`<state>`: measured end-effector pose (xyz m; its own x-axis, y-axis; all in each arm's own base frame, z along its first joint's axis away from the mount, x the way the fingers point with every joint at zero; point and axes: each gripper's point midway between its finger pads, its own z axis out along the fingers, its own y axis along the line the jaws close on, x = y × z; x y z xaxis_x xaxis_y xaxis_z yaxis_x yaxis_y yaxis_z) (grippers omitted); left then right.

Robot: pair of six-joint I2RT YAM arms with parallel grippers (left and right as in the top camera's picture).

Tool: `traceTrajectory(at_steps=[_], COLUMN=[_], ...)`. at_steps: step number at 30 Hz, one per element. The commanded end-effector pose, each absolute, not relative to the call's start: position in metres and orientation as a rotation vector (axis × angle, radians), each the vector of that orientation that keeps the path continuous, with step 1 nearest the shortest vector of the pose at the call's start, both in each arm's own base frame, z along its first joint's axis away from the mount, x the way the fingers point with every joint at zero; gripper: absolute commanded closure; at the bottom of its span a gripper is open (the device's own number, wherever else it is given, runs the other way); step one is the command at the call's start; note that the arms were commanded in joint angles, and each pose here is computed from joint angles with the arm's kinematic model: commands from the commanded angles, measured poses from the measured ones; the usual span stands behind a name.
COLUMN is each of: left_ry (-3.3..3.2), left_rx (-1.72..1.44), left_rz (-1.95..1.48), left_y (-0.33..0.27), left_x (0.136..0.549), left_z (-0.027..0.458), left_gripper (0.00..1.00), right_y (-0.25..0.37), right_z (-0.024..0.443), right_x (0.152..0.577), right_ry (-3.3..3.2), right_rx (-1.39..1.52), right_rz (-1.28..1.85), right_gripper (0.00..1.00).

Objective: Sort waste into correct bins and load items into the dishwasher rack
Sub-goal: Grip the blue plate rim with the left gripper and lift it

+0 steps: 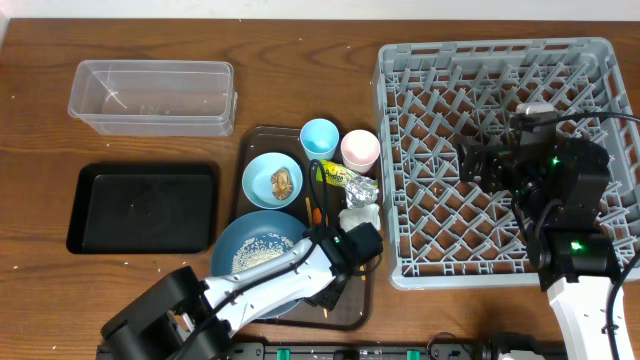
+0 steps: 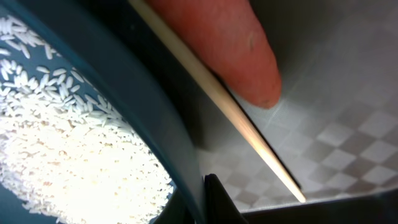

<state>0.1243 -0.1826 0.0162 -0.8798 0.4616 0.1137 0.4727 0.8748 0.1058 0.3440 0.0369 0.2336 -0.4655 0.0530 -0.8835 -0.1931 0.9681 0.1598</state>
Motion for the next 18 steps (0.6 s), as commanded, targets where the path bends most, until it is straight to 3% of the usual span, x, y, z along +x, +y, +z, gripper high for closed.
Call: traceTrajectory(at_steps=[1, 18], left_ry=[-2.998, -3.120], left_rx=[-0.737, -0.662], left_rz=[-0.167, -0.031], left_y=[-0.189, -0.198], left_x=[0.133, 0.165], left_z=[0.031, 0.094], left_gripper=[0.94, 0.94], right_y=[0.038, 0.038], right_z=[0.244, 0.244], right_x=[0.347, 0.347], right_ry=[2.014, 2.014], right_rx=[-0.092, -0.092], right_rz=[0.287, 0.287], right_gripper=[0.01, 0.01])
